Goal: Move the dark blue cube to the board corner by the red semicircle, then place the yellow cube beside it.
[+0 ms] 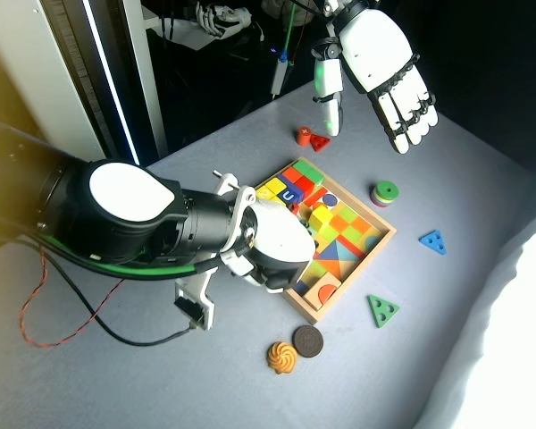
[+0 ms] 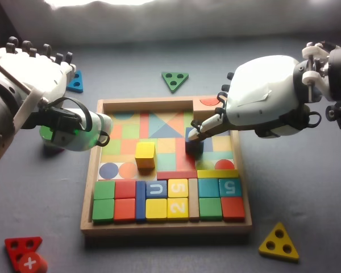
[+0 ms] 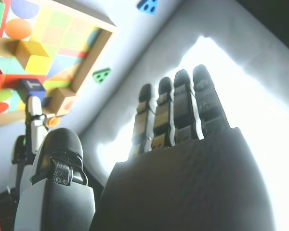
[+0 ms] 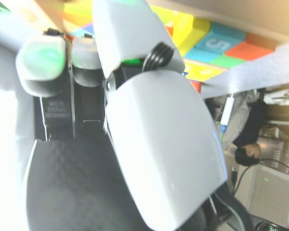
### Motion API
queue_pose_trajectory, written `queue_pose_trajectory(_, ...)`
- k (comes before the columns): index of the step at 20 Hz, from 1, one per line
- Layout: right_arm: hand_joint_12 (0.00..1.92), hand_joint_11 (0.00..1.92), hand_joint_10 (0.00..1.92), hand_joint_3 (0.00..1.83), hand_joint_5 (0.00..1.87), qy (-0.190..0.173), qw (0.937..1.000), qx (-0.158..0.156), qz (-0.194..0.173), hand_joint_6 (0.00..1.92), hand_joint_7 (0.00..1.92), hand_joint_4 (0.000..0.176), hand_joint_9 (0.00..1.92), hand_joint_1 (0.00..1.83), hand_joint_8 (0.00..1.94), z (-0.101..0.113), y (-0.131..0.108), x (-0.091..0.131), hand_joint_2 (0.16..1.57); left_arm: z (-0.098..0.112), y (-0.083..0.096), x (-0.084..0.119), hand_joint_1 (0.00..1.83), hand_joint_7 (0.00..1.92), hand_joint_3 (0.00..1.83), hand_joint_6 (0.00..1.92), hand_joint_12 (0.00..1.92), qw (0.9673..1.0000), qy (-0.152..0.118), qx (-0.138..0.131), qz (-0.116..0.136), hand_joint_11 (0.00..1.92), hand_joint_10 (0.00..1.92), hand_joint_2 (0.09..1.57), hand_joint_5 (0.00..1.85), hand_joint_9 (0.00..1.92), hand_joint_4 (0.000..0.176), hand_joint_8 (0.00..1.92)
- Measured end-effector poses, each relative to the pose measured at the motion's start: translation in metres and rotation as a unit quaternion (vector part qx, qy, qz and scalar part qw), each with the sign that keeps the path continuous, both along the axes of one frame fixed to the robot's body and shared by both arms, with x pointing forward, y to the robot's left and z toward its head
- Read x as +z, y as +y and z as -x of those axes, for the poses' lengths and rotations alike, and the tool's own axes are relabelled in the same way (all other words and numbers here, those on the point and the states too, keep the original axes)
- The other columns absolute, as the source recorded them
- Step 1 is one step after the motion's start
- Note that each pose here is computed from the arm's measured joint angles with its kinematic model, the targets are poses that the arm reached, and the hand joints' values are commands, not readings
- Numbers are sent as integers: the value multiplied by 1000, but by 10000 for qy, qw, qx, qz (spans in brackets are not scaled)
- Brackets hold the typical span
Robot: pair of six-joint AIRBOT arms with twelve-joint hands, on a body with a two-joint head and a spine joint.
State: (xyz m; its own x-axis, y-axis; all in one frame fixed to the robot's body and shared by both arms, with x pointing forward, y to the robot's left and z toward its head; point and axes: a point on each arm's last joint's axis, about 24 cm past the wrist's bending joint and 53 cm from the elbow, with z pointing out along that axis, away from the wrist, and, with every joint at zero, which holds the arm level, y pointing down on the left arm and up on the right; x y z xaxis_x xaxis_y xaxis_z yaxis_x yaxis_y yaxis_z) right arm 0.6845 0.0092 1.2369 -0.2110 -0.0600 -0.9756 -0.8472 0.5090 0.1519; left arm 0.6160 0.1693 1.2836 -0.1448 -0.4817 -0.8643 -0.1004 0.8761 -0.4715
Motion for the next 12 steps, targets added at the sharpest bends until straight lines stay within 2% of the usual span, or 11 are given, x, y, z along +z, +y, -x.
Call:
queue_pose_trajectory(6,1921,1267,1921,0,395,-79,9999,-77,55,2,1060,0,1173,1741,1941,-5,-11,0,1148,0,0,0,68,65,0,7,1,10000,2,2,1,2,3,1253,112,41,0,3)
queue_pose_trajectory(12,1921,1218,1921,3,371,-108,9997,-182,114,5,1032,0,1114,1744,1941,-10,-22,-3,1154,0,0,1,73,71,0,2,0,10000,-7,0,16,0,0,1247,117,40,0,0)
